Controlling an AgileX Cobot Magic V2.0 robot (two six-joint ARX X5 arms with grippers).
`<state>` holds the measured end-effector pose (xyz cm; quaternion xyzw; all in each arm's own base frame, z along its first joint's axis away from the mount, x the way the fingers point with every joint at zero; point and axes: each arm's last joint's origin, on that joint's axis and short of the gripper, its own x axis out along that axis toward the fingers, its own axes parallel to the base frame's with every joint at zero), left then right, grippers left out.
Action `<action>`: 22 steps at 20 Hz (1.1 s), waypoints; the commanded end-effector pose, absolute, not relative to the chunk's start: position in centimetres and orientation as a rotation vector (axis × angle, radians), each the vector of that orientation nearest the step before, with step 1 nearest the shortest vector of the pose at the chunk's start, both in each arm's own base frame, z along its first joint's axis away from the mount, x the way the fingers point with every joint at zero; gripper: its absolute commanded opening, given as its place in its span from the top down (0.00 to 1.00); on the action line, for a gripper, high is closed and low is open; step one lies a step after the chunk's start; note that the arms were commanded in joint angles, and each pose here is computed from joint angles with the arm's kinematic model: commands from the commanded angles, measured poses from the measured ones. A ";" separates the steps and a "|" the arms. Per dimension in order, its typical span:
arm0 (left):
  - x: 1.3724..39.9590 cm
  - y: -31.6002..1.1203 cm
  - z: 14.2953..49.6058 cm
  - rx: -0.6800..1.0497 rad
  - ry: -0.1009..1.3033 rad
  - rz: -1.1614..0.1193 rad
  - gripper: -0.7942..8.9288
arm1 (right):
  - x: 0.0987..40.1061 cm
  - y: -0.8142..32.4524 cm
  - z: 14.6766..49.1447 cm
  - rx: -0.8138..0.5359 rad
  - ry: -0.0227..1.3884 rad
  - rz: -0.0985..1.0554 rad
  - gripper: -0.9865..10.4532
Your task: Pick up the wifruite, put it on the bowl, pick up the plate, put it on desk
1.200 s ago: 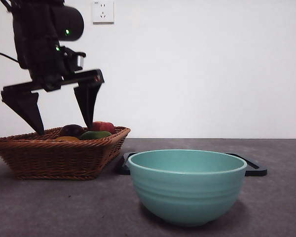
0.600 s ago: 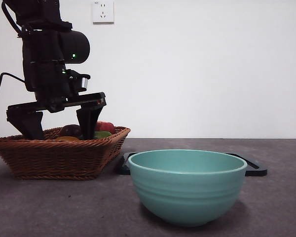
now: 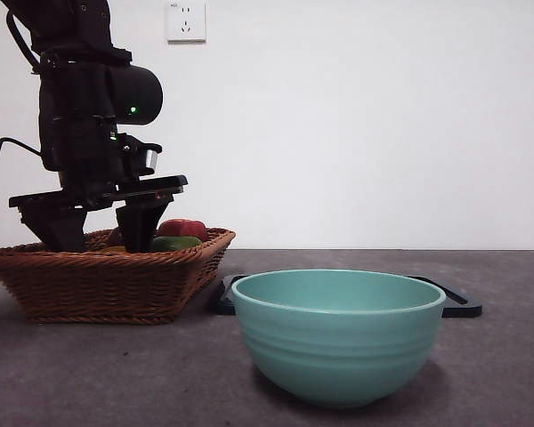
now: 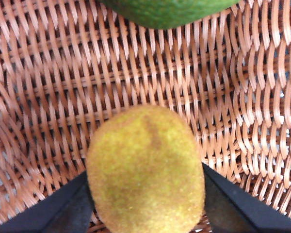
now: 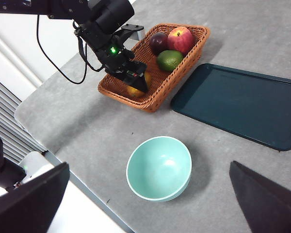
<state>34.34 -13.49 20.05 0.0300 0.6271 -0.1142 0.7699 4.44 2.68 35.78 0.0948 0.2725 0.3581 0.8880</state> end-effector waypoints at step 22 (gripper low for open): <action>21.9 -17.7 35.9 0.054 1.253 -0.414 0.61 | 0.2 1.6 39.2 0.192 0.588 0.741 0.42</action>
